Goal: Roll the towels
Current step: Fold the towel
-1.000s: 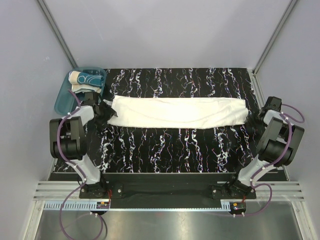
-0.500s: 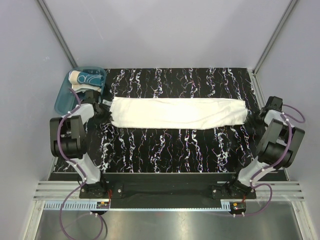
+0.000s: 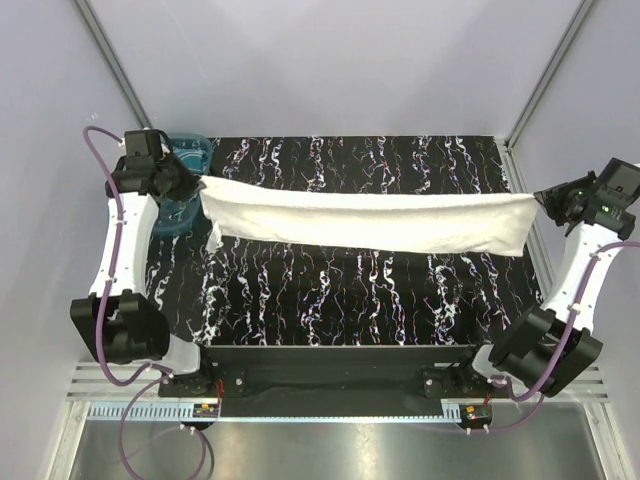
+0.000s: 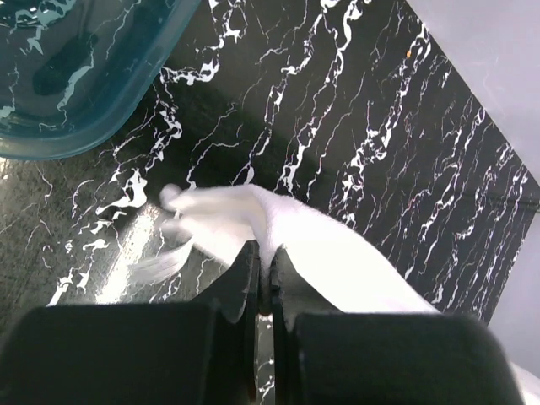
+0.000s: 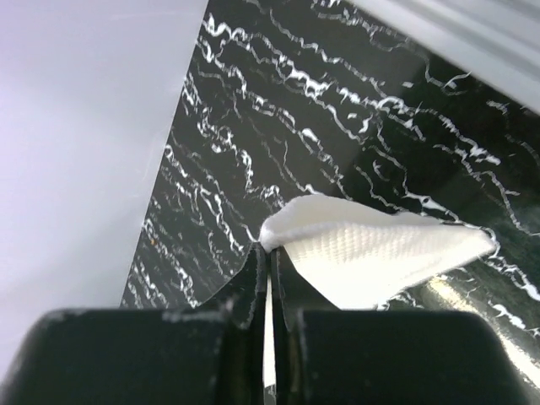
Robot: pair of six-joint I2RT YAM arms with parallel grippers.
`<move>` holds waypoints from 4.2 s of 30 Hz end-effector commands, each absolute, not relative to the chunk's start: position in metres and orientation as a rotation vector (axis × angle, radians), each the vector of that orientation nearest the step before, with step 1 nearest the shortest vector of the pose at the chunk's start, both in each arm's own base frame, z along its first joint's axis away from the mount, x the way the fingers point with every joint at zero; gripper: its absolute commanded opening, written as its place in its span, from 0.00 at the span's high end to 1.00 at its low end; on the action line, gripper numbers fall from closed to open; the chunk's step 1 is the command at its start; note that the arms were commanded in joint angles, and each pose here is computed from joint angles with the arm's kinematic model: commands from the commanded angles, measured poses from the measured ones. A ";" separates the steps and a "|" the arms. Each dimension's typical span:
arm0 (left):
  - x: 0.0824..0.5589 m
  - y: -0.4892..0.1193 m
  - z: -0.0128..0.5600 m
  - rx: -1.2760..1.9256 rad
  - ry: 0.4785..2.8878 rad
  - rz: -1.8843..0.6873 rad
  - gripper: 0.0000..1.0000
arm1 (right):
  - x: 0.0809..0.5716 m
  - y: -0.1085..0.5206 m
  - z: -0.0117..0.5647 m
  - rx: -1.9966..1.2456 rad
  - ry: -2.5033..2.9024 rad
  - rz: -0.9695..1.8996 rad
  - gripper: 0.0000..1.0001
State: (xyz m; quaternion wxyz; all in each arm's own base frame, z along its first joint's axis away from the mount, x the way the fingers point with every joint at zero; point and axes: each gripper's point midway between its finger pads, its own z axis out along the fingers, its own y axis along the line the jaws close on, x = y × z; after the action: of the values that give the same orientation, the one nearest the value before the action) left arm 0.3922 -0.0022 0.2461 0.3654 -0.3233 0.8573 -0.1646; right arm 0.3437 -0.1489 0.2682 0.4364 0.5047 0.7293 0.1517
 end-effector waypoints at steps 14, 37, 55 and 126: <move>0.447 -0.007 0.293 -0.672 2.169 -0.533 1.00 | 0.405 -0.150 0.295 1.123 1.811 0.600 1.00; 0.295 0.010 0.084 -0.938 2.517 -0.443 0.62 | 0.291 -0.144 0.079 1.582 2.022 0.334 1.00; 0.287 -0.003 0.112 -0.785 2.393 -0.519 0.10 | 0.373 -0.023 0.226 0.770 2.040 0.615 1.00; 0.258 0.013 0.134 -0.867 2.294 -0.320 0.01 | 0.287 0.464 0.214 -0.247 2.112 0.786 0.00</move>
State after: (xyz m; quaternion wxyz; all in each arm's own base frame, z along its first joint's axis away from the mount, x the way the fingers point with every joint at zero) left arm 0.2503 0.0139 0.1228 0.3007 -0.3250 0.8904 -0.1058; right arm 0.2608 0.5107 0.1487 0.3546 -0.1581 0.8653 0.3171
